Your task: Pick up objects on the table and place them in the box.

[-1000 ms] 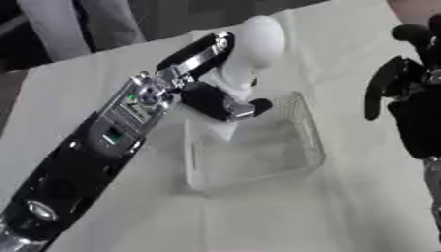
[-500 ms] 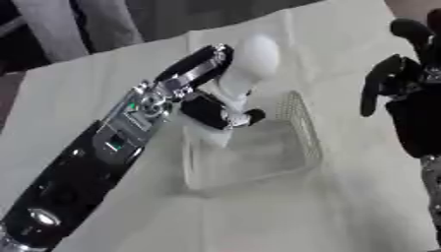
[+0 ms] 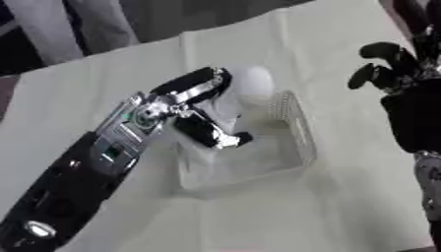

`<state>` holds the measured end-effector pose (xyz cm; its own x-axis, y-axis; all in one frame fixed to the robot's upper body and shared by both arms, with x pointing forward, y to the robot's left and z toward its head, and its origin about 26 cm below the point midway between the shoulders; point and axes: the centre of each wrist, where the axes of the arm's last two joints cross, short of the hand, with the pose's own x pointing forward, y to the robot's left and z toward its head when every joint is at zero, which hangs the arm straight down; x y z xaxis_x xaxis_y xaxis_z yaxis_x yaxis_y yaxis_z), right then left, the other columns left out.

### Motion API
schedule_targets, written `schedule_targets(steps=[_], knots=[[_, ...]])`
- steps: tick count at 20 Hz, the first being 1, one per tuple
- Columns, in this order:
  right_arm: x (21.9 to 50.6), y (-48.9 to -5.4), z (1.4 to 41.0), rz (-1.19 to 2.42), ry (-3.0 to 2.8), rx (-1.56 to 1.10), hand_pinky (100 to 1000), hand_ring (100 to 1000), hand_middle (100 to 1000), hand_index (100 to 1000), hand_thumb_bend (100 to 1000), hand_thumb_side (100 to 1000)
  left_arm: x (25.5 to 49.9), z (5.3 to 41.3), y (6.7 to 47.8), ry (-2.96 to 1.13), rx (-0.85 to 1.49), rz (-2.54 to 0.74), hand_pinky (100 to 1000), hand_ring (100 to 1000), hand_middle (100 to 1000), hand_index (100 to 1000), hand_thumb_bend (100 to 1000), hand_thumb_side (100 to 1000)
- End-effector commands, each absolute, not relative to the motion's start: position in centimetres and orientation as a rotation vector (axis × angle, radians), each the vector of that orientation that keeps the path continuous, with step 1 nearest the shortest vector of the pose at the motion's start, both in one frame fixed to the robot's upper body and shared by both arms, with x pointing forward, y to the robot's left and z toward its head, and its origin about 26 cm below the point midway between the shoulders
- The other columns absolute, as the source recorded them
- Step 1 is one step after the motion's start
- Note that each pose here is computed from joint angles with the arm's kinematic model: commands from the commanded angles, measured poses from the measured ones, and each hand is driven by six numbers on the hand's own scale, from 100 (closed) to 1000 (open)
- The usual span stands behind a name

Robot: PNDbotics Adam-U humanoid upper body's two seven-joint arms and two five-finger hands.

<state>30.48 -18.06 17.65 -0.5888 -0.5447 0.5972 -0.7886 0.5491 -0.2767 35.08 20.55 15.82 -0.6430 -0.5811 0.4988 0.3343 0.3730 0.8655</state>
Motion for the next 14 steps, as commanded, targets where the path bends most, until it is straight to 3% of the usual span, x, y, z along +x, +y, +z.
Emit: schedule_targets(steps=[1,2,5,6,7,8,9,10,12,14], knots=[[30.47,-18.15,18.09,0.771,-2.354,1.069,639,805,1000,1000,100,945,35.09,16.42,21.46,-1.771,0.249,-1.454,100,373,415,497,100,505],[30.49,-18.14,18.11,0.773,-2.353,1.07,639,804,1000,1000,100,945,35.07,16.38,21.52,-1.759,0.244,-1.471,104,405,441,521,100,597],[30.5,-18.1,18.17,0.776,-2.352,1.073,638,803,1000,1000,100,944,35.08,16.4,21.67,-1.736,0.234,-1.506,246,528,546,618,100,841],[30.5,-18.09,18.2,0.777,-2.353,1.074,638,802,1000,1000,100,944,35.07,16.4,21.7,-1.729,0.229,-1.518,294,569,583,651,137,908],[30.49,-18.09,18.22,0.778,-2.353,1.074,637,802,1000,1000,100,945,35.07,16.42,21.72,-1.724,0.223,-1.529,367,644,657,712,247,973],[30.49,-18.08,18.24,0.779,-2.353,1.075,636,801,1000,1000,100,946,35.04,16.42,21.7,-1.722,0.212,-1.543,445,712,729,779,354,1000],[30.49,-18.08,18.25,0.78,-2.353,1.075,635,799,1000,1000,100,945,35.02,16.42,21.7,-1.719,0.201,-1.556,577,818,828,885,487,1000],[30.48,-18.07,18.25,0.782,-2.353,1.076,634,798,1000,1000,100,944,34.96,16.38,21.62,-1.716,0.178,-1.579,695,910,900,952,554,1000],[30.48,-18.06,18.24,0.786,-2.351,1.077,630,795,1000,1000,100,940,34.93,16.4,21.63,-1.718,0.134,-1.614,859,1000,996,1000,613,1000],[30.49,-18.06,18.22,0.788,-2.349,1.077,627,793,1000,1000,100,935,34.95,16.52,21.74,-1.734,0.106,-1.623,956,1000,1000,1000,664,1000]])
